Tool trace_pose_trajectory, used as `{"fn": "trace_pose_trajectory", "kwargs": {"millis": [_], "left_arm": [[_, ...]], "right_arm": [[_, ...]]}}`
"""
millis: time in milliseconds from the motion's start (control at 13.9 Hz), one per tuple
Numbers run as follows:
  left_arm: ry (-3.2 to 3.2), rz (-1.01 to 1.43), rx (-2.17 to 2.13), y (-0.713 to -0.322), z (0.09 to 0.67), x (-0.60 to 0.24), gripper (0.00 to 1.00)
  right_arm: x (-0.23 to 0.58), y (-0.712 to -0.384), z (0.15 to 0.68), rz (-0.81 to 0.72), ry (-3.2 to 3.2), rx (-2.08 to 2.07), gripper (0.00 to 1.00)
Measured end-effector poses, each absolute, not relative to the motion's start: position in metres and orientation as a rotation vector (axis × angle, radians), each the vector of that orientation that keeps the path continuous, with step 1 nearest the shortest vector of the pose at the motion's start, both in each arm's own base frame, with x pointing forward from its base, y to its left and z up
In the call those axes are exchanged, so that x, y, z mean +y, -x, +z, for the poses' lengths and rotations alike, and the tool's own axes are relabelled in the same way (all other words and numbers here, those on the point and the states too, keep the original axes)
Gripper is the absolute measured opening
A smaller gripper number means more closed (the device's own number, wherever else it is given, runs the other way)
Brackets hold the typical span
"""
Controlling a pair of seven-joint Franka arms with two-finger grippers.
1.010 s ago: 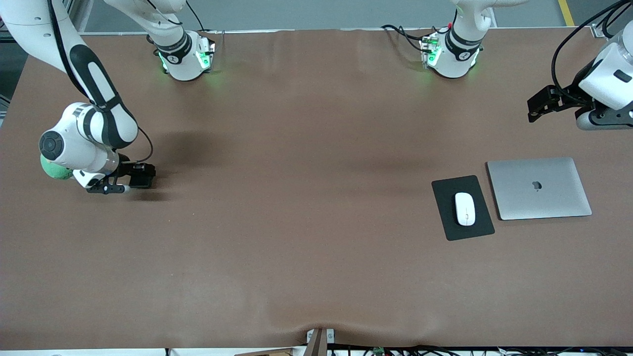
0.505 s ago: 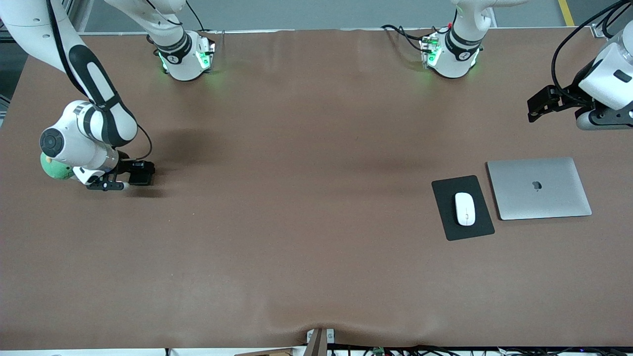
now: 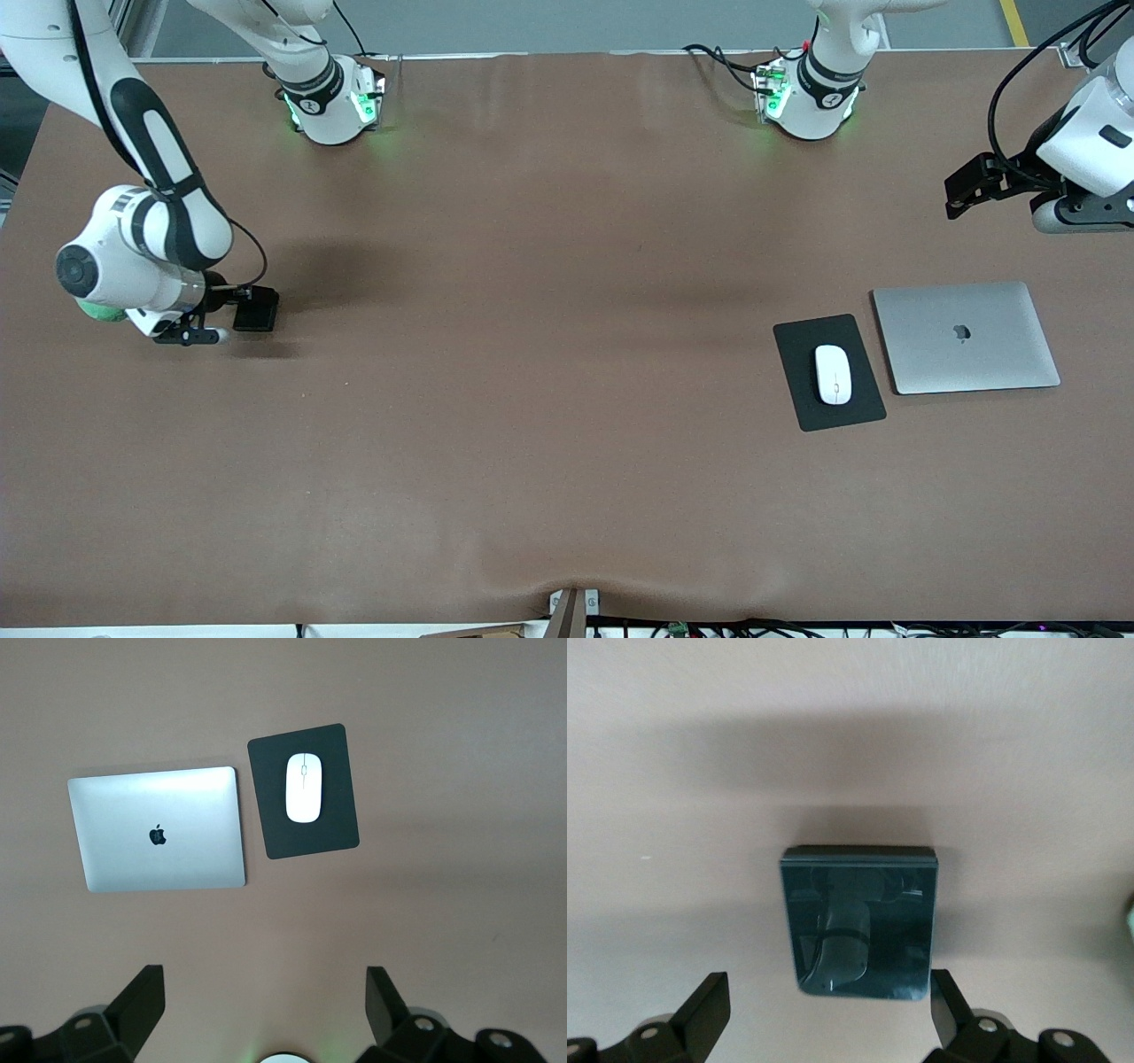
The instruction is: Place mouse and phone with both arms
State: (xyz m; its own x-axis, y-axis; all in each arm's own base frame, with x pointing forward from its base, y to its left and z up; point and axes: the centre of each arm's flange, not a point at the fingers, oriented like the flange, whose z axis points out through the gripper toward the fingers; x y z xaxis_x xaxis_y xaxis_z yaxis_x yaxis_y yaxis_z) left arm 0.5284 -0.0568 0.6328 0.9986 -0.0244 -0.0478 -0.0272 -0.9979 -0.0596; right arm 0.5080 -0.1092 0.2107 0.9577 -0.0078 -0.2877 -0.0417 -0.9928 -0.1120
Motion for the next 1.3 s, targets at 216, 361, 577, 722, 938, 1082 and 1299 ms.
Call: {"fn": "trace_pose_trajectory", "kwargs": {"millis": [216,361,577,722,938,1082,1299], "left_arm": [[3.08,0.073,0.04,-0.529,0.633,-0.057,1.0],[3.08,0.078,0.04,-0.53,0.631,-0.057,1.0],[3.08,0.086,0.039,-0.531,0.628,-0.056,1.0],[3.08,0.088,0.039,-0.532,0.627,-0.056,1.0],[3.08,0.093,0.04,-0.533,0.626,-0.056,1.0],[3.081,0.093,0.04,-0.534,0.626,-0.056,1.0],[3.081,0.09,0.039,-0.534,0.626,-0.056,1.0]], "right_arm": [[-0.109,-0.541,0.255,0.409,2.992,0.01,1.0],[-0.108,-0.556,0.277,0.376,2.997,-0.006,1.0],[-0.104,-0.585,0.324,0.331,3.004,-0.039,1.0],[-0.106,-0.606,0.363,0.243,3.021,-0.063,1.0],[-0.102,-0.629,0.412,0.118,3.04,-0.13,1.0],[-0.088,-0.641,0.452,0.064,3.045,-0.176,1.0],[-0.073,-0.655,0.518,-0.086,3.063,-0.23,1.0]]}}
